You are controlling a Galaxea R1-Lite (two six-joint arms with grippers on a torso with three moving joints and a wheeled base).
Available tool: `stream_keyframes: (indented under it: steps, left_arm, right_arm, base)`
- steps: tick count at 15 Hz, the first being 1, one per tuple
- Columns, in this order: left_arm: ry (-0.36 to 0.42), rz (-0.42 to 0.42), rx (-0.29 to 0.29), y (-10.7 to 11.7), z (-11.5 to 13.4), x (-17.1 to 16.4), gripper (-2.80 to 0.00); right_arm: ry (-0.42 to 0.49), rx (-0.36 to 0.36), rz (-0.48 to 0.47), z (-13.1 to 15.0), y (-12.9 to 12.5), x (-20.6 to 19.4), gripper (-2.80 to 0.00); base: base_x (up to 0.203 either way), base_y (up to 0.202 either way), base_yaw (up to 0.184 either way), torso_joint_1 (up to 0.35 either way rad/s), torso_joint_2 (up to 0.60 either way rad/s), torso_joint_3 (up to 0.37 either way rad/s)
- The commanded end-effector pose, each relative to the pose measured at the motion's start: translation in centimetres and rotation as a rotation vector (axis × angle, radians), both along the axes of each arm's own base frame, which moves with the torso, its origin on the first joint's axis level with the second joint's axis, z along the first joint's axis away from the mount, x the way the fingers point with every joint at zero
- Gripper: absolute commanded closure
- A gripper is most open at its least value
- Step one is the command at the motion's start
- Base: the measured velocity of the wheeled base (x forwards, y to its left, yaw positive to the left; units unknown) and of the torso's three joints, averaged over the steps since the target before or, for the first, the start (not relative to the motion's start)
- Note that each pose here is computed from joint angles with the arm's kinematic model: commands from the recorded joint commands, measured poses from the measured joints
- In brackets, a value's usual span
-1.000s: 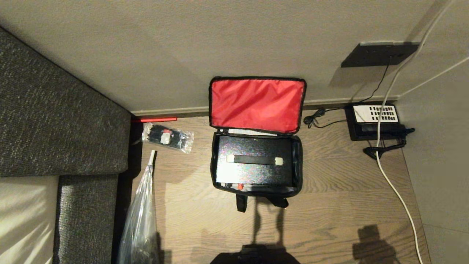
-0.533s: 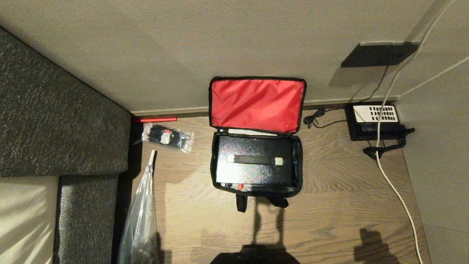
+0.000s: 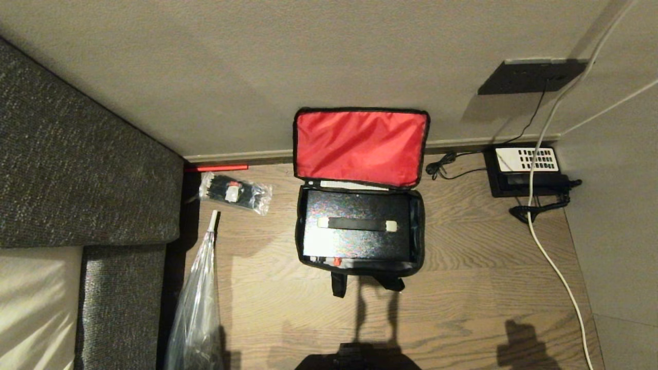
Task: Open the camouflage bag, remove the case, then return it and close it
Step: Grip the handle
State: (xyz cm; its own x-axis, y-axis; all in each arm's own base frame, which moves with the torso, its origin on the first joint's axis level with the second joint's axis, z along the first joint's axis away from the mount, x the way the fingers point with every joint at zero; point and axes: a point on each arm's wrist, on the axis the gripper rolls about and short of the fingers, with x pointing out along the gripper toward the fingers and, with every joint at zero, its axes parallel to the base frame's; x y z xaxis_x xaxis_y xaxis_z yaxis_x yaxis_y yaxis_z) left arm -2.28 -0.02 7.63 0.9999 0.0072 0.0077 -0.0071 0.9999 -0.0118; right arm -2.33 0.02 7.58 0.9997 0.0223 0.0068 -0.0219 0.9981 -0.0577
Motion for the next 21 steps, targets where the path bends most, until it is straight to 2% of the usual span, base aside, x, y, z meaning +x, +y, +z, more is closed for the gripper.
stream_keyframes:
  steps: [1, 21]
  left_arm:
    - [0.002, 0.000, 0.000, 0.00, -0.04, 0.01, 0.00]
    - [0.005, 0.002, 0.000, 0.00, -0.07, 0.01, 0.00]
  right_arm:
    - [0.005, -0.001, 0.001, 0.01, 0.00, 0.04, 0.00]
    - [0.005, -0.001, 0.001, 0.01, 0.00, 0.04, 0.00]
  base:
    - [0.000, 0.000, 0.000, 0.000, 0.00, 0.000]
    - [-0.015, 0.000, 0.000, 0.000, 0.00, 0.000]
